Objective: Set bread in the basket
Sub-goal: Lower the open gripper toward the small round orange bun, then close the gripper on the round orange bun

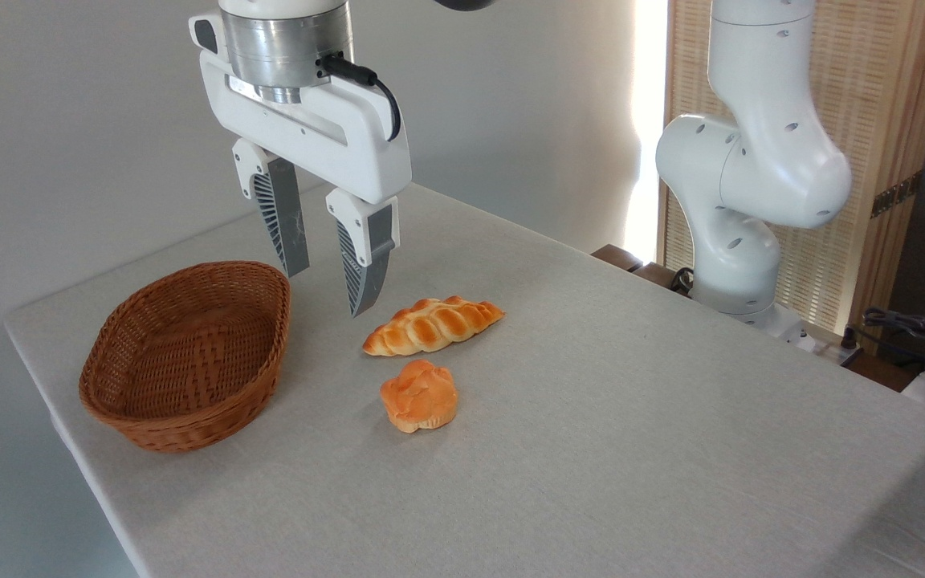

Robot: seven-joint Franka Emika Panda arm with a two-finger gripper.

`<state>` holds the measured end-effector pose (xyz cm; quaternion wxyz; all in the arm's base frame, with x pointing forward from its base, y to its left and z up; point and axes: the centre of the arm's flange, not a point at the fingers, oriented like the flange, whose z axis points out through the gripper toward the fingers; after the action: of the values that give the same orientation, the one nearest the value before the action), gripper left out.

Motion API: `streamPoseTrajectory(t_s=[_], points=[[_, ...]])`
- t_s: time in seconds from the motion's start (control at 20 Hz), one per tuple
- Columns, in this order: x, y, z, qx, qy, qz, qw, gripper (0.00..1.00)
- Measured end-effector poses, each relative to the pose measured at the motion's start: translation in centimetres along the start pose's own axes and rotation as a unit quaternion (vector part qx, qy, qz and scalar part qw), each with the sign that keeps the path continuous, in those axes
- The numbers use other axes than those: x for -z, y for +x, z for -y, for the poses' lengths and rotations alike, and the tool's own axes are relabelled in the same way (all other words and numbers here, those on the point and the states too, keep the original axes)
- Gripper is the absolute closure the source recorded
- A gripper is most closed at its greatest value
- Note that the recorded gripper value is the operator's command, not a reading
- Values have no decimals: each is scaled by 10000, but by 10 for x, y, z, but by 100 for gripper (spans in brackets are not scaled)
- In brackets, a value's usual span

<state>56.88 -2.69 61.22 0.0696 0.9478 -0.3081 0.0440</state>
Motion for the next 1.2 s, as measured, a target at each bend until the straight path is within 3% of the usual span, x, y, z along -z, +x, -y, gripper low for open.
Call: streamPoseTrajectory(t_s=[0.45,0.55,0.7,0.9,1.2], points=[[-8,2,-7,-42,-51,67,10000,0],[-17,2,-11,-68,-92,126,9999,0],[-41,6,-25,-181,24,-26,9998,0],[-93,-3,-60,-848,-45,157,9963,0],[-152,-25,-61,-1533,-276,474,9867,0]])
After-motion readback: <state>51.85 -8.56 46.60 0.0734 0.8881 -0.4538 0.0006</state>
